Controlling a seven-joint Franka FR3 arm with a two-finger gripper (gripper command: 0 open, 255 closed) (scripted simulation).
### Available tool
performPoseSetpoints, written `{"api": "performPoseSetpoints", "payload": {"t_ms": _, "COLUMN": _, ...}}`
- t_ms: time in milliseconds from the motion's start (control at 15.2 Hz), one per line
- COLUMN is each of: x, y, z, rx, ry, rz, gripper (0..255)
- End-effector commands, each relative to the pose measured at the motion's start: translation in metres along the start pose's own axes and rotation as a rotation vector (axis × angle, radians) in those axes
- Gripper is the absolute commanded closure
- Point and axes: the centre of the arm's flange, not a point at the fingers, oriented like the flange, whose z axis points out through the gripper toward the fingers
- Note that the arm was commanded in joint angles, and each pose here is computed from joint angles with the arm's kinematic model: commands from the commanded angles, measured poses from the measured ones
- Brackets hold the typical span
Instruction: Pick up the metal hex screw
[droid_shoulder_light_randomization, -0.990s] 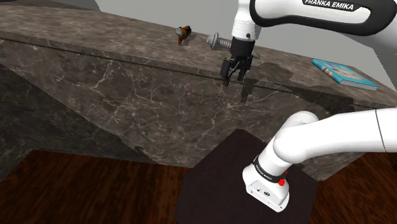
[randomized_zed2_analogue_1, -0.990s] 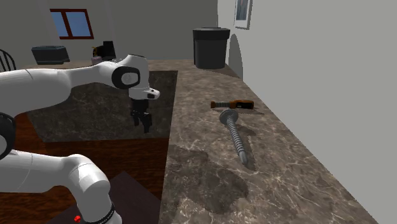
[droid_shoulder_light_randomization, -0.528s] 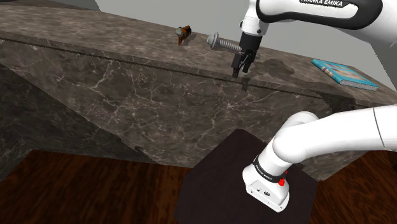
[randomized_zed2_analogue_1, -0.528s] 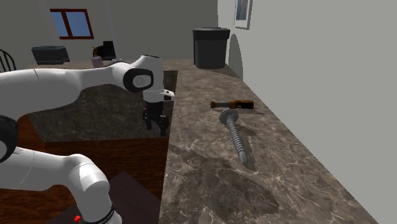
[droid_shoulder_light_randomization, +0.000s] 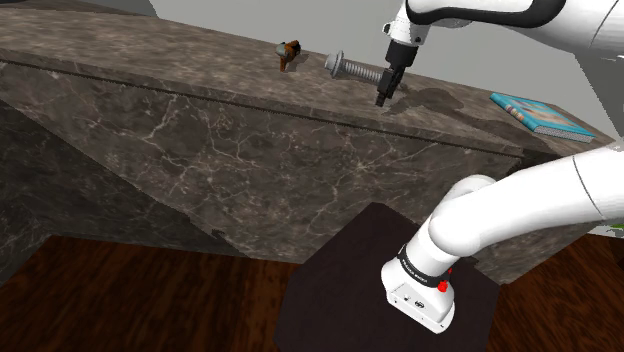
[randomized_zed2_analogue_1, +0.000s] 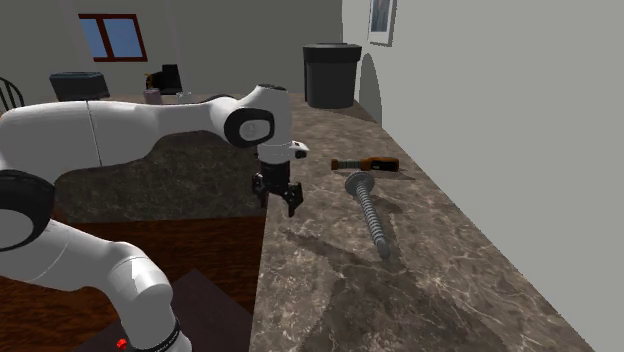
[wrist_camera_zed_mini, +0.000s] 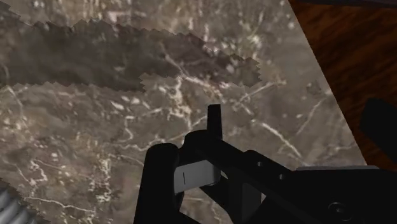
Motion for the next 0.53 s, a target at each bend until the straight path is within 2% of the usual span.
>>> {"api": "performPoseSetpoints", "payload": {"t_ms": 0, "x": 0.006, "y": 0.026, "z": 0.0, "rx": -0.001, "ry": 0.013, "rz": -0.048, "gripper": 0}}
{"api": "performPoseSetpoints", "payload": {"t_ms": 462, "x": 0.033, "y": 0.112, "z": -0.008, "rx": 0.0, "ry": 0.056, "rz": -0.201, "gripper": 0}}
